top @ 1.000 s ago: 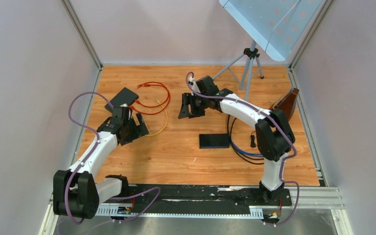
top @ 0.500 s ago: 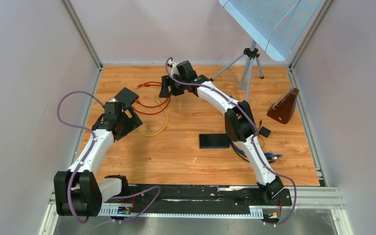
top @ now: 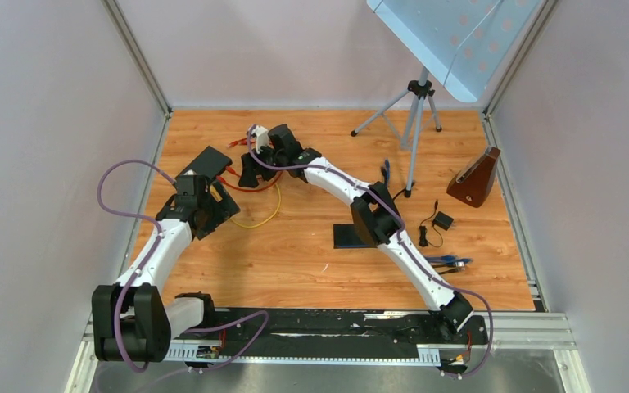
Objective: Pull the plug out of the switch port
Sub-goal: Move the switch port to the center of the board.
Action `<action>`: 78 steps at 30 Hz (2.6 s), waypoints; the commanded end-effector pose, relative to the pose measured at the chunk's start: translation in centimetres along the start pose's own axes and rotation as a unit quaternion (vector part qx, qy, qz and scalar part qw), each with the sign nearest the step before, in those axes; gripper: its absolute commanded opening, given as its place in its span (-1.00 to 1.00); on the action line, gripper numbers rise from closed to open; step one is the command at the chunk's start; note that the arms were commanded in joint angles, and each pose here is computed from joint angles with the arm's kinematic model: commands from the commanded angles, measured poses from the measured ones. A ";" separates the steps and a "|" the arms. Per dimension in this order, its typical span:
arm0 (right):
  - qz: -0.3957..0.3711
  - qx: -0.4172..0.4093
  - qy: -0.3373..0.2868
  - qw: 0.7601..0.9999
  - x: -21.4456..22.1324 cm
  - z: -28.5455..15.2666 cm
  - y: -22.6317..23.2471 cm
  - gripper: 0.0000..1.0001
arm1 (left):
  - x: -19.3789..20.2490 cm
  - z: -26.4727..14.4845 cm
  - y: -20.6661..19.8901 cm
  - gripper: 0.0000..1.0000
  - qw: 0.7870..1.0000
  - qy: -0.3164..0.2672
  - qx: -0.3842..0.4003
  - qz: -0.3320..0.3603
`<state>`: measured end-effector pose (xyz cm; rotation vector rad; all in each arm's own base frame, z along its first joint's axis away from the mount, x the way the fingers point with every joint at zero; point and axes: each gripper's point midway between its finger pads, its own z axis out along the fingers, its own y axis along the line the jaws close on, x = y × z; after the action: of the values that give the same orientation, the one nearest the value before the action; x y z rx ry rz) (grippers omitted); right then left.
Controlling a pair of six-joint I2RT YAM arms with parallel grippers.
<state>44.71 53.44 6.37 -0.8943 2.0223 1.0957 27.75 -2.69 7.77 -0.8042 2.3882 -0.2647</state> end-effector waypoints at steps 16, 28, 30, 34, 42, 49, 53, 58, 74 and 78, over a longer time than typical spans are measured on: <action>0.055 -0.048 0.133 0.988 8.2 -2.5 6.0 0.40 | -0.8 2.1 -0.1 1.00 1.000 -0.006 -0.003 0.013; 0.141 -0.070 0.222 0.962 14.8 -6.7 10.4 0.06 | 1.6 3.7 -0.4 0.95 0.998 0.059 0.011 0.015; 0.149 -0.067 0.242 0.957 16.6 -7.6 11.0 0.05 | 2.3 3.5 -0.6 0.95 0.997 0.075 0.021 0.017; 0.156 -0.048 0.265 0.950 19.2 -9.1 12.0 0.01 | 3.9 3.0 -2.1 0.87 0.991 0.110 0.079 0.023; 0.196 -0.053 0.284 0.937 22.8 -13.7 15.7 -0.03 | 6.6 0.1 -4.0 0.86 0.982 0.133 0.122 0.061; 0.213 -0.081 0.312 0.923 25.4 -17.6 20.6 -0.01 | 10.7 -2.1 -2.4 0.99 0.980 0.154 0.121 0.038; 0.208 -0.080 0.315 0.922 25.6 -19.1 21.5 0.01 | 10.9 -3.3 -1.9 1.00 0.982 0.140 0.120 0.036; 0.180 -0.063 0.299 0.935 23.2 -19.8 21.0 0.11 | 8.4 -4.9 -2.7 1.00 0.986 0.104 0.119 0.060; 0.326 0.064 0.122 0.935 9.2 -17.5 10.4 0.05 | -1.1 -2.7 -4.2 1.00 0.991 -0.019 0.028 0.130; 0.353 0.056 0.129 0.925 9.0 -15.7 8.8 -0.02 | -1.6 -0.4 -3.6 1.00 0.993 -0.005 0.013 0.121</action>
<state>27.66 39.90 10.70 -0.3551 2.6424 1.2041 27.85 -5.85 10.17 -0.4994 2.4747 -0.2401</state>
